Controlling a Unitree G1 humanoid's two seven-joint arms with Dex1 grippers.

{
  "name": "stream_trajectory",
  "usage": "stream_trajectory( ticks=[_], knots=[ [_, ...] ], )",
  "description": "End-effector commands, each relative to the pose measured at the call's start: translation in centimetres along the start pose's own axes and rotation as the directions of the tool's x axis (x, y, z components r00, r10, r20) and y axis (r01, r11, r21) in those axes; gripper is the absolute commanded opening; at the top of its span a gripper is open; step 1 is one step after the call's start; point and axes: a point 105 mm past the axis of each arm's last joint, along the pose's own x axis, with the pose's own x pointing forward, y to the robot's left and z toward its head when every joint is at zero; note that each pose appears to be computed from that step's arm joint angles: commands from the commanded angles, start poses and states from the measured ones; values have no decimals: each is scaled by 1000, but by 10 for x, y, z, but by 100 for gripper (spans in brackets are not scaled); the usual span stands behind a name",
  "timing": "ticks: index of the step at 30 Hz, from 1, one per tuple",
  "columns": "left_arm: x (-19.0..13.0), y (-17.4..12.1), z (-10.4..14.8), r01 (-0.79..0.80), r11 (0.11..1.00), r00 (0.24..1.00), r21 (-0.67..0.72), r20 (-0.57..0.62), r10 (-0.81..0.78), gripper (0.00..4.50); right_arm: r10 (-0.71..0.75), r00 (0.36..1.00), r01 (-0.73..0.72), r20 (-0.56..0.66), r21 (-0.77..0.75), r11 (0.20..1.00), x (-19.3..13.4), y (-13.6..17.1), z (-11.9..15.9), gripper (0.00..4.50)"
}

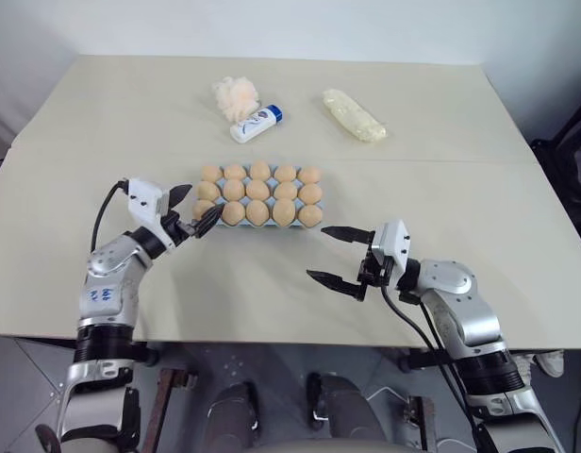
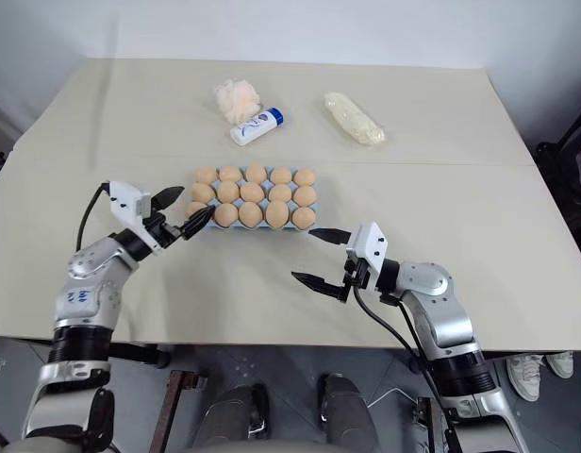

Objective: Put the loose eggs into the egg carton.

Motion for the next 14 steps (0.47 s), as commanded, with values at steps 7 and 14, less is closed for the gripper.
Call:
stream_trajectory(
  ticks=[7, 14],
  knots=[
    [-85, 0, 10, 257, 944, 948, 208, -246, -204, 445, -32, 999, 30, -41, -55, 998, -31, -14, 13, 450],
    [-106, 19, 0, 249, 933, 928, 261, -341, -152, 445, -93, 992, 86, -87, -72, 994, -55, -26, 13, 450]
  ],
)
